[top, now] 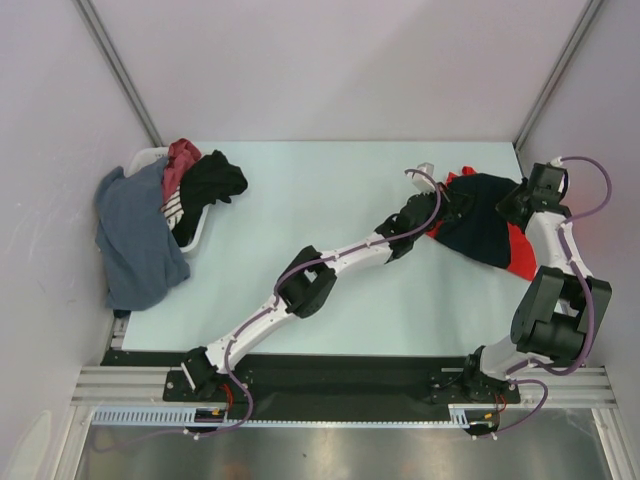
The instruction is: Fold and stack the tank tops
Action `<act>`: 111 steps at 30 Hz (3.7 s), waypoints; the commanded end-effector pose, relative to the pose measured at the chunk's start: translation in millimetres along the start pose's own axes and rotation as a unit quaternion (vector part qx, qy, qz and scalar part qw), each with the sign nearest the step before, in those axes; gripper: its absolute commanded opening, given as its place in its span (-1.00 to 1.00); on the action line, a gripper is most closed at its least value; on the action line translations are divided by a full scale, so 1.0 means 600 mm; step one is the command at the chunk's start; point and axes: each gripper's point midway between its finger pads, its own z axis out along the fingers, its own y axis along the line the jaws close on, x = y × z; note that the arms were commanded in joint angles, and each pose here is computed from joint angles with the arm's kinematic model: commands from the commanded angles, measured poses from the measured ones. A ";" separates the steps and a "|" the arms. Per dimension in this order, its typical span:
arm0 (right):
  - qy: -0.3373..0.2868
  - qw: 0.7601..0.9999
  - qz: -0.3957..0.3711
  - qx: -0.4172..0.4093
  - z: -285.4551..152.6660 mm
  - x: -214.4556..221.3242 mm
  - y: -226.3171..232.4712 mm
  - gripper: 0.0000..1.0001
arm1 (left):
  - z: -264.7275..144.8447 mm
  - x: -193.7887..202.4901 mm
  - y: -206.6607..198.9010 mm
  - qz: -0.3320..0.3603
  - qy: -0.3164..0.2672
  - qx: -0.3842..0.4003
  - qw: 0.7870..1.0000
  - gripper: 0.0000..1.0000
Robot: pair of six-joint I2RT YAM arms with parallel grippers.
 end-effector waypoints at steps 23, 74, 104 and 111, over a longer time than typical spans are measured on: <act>-0.031 0.998 0.047 0.018 0.019 -0.028 -0.070 -1.00 | 0.005 -0.138 -0.103 0.040 -0.170 0.057 0.983 -0.18; -0.051 0.996 0.067 0.038 0.123 -0.091 -0.091 0.31 | -0.219 -0.336 -0.079 0.151 -0.138 0.083 0.975 0.99; 0.098 0.914 0.206 -0.335 0.130 0.135 0.054 -1.00 | -0.340 -0.437 -0.033 0.163 -0.131 0.011 0.978 1.00; 0.073 0.903 0.181 -0.382 0.073 0.093 0.107 -0.70 | -0.360 -0.446 -0.050 0.183 -0.122 -0.002 0.976 1.00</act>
